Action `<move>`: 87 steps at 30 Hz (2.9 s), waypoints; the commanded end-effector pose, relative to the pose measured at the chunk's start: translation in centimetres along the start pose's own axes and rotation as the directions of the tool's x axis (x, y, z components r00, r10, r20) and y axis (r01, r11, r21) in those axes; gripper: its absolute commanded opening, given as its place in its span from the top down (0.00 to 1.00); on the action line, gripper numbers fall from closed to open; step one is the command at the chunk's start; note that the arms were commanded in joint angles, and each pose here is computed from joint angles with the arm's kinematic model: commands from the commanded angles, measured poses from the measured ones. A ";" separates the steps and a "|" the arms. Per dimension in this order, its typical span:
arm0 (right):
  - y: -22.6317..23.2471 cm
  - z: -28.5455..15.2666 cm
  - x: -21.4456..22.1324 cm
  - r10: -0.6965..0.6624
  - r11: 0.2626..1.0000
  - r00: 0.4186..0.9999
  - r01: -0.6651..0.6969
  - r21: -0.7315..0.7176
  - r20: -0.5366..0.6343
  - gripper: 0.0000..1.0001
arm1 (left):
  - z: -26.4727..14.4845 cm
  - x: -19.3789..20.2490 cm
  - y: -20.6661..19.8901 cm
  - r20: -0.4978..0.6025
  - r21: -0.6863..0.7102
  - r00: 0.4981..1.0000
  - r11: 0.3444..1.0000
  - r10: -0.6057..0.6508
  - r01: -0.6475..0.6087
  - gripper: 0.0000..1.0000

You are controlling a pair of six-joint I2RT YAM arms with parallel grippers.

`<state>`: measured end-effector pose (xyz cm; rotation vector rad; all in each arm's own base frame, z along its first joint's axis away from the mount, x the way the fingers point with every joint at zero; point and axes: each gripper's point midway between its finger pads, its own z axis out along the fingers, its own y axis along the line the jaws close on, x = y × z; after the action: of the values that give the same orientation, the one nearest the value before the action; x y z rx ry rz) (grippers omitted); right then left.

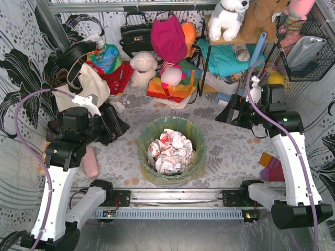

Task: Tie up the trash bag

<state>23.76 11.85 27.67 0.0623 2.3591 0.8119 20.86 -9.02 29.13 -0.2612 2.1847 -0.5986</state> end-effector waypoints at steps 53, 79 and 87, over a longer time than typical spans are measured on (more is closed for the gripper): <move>9.0 1.2 9.5 -0.289 0.956 0.801 0.211 -0.205 -0.525 0.75 | -2.2 8.3 -6.9 -0.460 0.230 0.868 0.969 0.185 -0.085 0.72; 8.1 4.3 4.5 -0.322 0.941 0.845 0.337 -0.041 -0.427 1.00 | 5.0 2.6 -7.2 -0.338 0.069 0.908 0.969 0.248 -0.239 1.00; 7.1 6.4 3.3 -0.297 0.941 0.876 0.335 0.038 -0.381 0.99 | 7.5 0.5 -7.2 -0.268 0.031 0.915 0.952 0.302 -0.305 0.96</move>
<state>22.09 21.06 26.44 -0.4446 2.7184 0.6024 23.62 -17.47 27.33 0.1042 2.5346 -0.5069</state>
